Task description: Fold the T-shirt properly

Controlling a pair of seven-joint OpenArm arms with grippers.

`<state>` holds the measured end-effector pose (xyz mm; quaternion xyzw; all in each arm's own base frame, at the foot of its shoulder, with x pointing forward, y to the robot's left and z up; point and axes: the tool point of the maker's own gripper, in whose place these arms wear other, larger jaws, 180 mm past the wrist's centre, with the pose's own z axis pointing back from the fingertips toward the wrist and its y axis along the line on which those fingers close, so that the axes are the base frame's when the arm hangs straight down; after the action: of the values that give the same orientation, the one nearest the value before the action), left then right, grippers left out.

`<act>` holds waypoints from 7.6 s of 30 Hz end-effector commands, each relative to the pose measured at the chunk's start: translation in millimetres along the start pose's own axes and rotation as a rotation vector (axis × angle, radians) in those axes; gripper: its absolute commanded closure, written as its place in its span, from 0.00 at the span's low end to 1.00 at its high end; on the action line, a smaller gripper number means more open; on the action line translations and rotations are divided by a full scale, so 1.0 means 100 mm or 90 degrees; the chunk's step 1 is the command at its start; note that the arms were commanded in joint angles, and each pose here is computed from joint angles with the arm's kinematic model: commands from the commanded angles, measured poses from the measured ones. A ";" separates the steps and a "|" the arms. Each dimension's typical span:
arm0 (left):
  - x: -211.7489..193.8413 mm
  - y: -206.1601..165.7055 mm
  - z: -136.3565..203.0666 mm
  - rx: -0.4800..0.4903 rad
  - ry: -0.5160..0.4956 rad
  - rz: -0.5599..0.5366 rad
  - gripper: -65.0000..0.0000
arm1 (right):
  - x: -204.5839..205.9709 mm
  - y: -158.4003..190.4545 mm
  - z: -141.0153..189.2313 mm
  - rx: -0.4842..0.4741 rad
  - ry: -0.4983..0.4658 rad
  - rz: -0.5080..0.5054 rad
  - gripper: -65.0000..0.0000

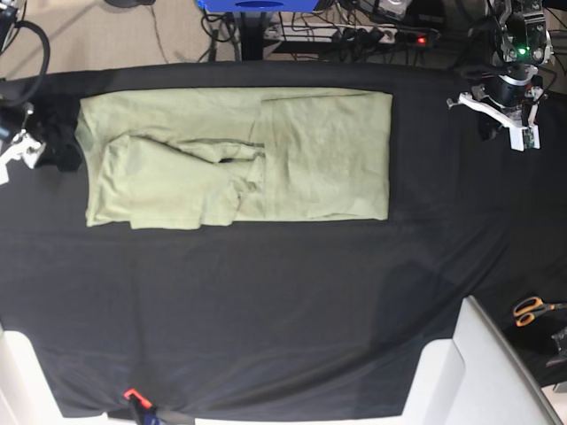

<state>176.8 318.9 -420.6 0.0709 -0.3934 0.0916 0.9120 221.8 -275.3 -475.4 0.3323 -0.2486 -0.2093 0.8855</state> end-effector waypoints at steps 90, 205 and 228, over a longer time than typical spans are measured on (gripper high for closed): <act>-0.05 0.14 -0.06 0.022 0.005 0.005 1.00 | 0.12 0.60 -0.01 -0.139 -0.004 0.125 1.00; -0.07 0.29 -0.08 0.044 0.010 0.012 1.00 | -1.99 3.99 -1.42 0.158 0.151 0.677 0.51; 0.18 -0.59 -0.03 -0.092 -0.031 -0.034 1.00 | -1.26 2.84 -1.59 0.013 0.126 0.534 0.99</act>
<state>201.2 257.9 -420.6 0.0083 -0.4084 0.0407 0.9119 257.8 51.6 -441.2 0.2096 -0.2447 0.2021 0.9248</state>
